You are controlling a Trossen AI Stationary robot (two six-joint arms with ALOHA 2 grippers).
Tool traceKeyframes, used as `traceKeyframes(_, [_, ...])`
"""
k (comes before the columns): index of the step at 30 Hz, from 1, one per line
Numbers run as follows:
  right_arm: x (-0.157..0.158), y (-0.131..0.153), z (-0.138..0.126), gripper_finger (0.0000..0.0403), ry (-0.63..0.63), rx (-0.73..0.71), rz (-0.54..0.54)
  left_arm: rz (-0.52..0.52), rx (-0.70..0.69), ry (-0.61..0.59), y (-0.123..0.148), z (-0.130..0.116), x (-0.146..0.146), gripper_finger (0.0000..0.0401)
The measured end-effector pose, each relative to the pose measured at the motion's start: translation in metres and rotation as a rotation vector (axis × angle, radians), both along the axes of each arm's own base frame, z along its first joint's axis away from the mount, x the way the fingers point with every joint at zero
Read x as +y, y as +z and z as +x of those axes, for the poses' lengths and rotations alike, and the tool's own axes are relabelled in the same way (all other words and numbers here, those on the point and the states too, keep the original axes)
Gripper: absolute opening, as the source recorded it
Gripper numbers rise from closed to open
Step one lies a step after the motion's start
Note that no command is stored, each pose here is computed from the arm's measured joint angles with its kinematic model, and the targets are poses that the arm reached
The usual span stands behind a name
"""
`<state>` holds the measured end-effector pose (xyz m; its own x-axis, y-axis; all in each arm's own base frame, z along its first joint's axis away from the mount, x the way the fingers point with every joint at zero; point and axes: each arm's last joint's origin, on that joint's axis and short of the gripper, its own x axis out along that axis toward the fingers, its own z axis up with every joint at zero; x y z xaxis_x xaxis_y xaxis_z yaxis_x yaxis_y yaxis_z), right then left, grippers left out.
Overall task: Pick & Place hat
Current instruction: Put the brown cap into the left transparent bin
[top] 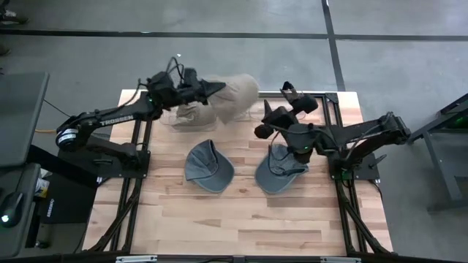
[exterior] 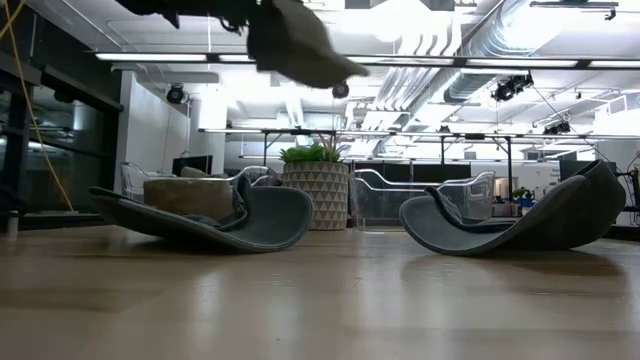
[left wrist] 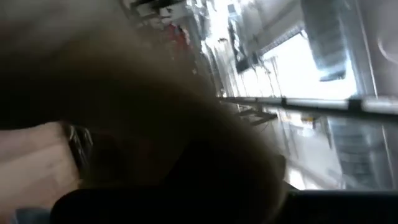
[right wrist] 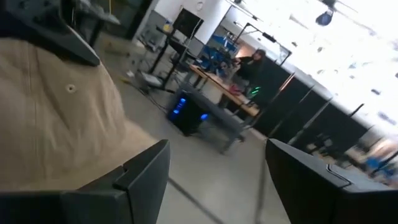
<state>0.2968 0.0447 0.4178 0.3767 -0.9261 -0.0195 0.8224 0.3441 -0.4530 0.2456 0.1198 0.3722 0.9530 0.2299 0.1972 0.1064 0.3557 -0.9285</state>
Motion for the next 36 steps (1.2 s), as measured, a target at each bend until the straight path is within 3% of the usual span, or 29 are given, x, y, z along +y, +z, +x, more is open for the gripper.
traceKeyframes(6, [-0.001,0.0,-0.001,0.0259,0.08,-0.104,0.067,0.137,0.086,-0.036,0.007,-0.026,0.003,0.0])
traceKeyframes(21, [-0.022,-0.032,-0.001,0.0256,0.19,-0.157,0.37,0.194,0.311,0.013,0.009,-0.091,-0.002,0.0])
traceKeyframes(36, [-0.039,-0.044,-0.003,0.0255,0.241,-0.082,0.552,0.255,0.557,0.01,-0.013,-0.106,0.002,0.0])
